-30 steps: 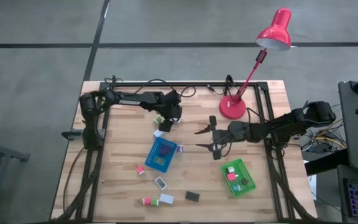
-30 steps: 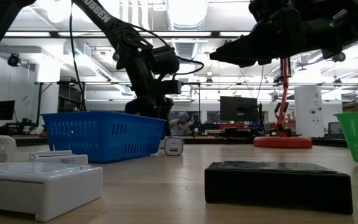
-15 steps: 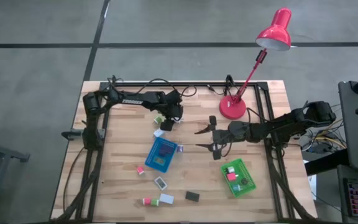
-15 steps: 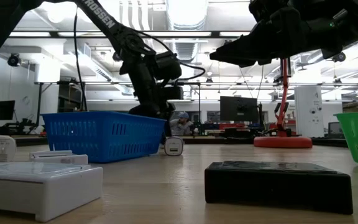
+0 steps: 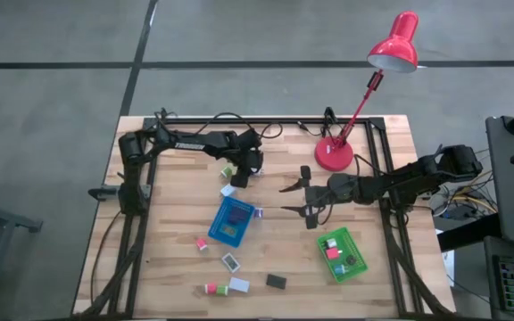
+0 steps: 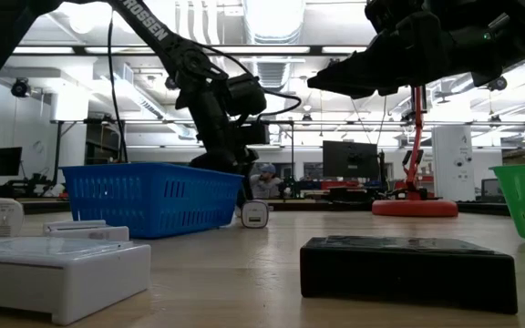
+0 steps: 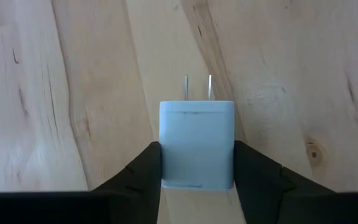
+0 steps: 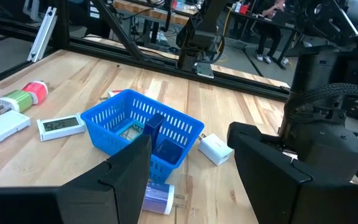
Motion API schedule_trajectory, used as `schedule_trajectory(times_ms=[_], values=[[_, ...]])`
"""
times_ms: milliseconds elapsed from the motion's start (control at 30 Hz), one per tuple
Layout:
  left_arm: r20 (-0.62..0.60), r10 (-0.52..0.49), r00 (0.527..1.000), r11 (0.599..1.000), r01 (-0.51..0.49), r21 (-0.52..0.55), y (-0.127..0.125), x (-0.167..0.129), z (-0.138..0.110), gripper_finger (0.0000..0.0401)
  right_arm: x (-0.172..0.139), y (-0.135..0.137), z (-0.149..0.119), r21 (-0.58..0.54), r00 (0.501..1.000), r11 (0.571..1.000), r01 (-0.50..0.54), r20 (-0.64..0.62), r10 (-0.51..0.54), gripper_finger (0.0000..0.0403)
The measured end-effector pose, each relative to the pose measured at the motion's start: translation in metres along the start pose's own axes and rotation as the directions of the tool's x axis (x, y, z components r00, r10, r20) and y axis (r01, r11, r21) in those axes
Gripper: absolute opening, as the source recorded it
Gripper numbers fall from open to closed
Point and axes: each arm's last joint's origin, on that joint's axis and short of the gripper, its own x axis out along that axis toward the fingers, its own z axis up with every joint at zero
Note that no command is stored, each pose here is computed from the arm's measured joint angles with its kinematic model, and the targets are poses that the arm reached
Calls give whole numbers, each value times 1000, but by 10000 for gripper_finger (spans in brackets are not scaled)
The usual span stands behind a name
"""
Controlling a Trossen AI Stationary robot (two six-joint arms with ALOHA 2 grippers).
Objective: Pick & Place Office items
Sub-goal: Put the top white charger adapter into the green bin
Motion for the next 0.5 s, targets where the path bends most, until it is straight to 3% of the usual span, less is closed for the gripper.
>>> schedule_trajectory(times_ms=[500], values=[[33, 13, 999, 1000, -12, -25, -1, -8, 4, 156, 0, 0, 0, 1, 1000, 1000, 0, -2, 0, 226]])
